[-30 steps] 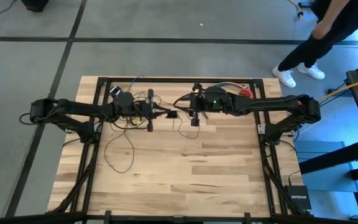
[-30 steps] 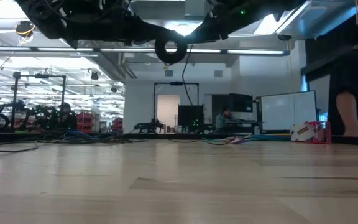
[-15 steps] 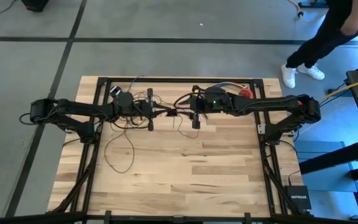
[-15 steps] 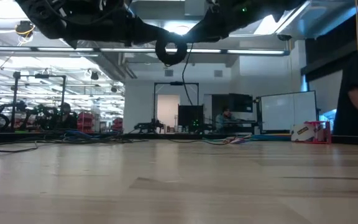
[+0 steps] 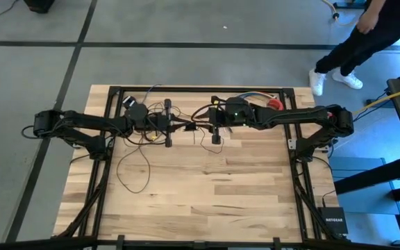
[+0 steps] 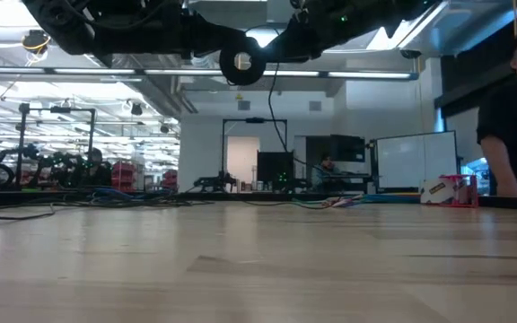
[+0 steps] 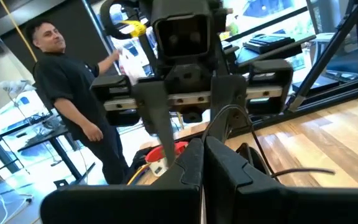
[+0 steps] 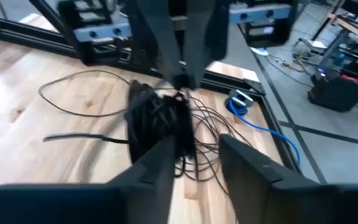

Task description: Coiling cords

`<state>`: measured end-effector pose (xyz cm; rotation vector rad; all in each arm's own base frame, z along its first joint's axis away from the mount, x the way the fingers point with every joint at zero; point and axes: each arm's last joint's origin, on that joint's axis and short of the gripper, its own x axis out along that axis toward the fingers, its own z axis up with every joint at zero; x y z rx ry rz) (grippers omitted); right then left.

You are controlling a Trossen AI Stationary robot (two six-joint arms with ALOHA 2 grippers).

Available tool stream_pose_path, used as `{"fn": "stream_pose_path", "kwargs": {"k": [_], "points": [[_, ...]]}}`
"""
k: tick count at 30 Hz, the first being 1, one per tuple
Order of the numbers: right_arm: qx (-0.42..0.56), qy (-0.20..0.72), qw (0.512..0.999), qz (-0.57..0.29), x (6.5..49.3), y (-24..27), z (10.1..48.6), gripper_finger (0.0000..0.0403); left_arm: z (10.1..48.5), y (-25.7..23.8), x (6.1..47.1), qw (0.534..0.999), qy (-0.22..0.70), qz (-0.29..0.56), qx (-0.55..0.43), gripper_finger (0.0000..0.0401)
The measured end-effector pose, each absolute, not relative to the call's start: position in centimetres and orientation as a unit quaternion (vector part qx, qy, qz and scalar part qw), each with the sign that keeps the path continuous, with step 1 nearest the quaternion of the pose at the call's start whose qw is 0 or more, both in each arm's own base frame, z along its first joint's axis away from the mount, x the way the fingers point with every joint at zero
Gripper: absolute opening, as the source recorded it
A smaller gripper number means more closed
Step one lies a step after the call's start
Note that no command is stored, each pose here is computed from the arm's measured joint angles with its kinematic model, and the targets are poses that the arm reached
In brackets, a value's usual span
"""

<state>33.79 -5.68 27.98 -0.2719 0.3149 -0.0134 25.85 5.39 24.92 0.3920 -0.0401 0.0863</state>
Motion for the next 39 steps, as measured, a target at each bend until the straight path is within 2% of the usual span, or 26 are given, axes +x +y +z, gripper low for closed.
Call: {"fn": "stream_pose_path", "kwargs": {"k": [7, 9, 20, 23, 31, 34, 39], "points": [[-0.139, 0.156, 0.978, 0.013, 33.8, -5.6, 28.0, 0.0023, 24.9, 5.4, 25.9, 0.98, -0.019, 0.041, 0.194, 0.0001], [-0.145, 0.156, 0.977, 0.014, 33.8, -5.6, 28.0, 0.0009, 24.9, 5.4, 25.9, 0.98, -0.018, 0.042, 0.191, 0.0001], [-0.152, 0.157, 0.976, -0.001, 33.8, -5.7, 28.0, 0.001, 24.9, 5.4, 25.9, 0.987, -0.019, 0.043, 0.154, 0.0008], [-0.154, 0.158, 0.975, -0.012, 33.8, -5.7, 28.0, 0.0006, 24.9, 5.5, 25.8, 0.988, -0.017, 0.056, 0.143, 0.0037], [-0.158, 0.163, 0.973, -0.036, 33.8, -5.9, 28.1, 0.0004, 25.2, 4.9, 25.7, 0.984, -0.019, 0.063, 0.166, 0.0151], [-0.159, 0.165, 0.972, -0.056, 33.8, -6.0, 28.1, 0.0004, 25.9, 4.5, 25.2, 0.978, -0.017, 0.087, 0.188, 0.0169], [-0.163, 0.172, 0.967, -0.092, 33.7, -6.2, 28.1, 0.0003, 26.7, 4.0, 24.2, 0.97, -0.003, 0.136, 0.203, 0.0173]]}}
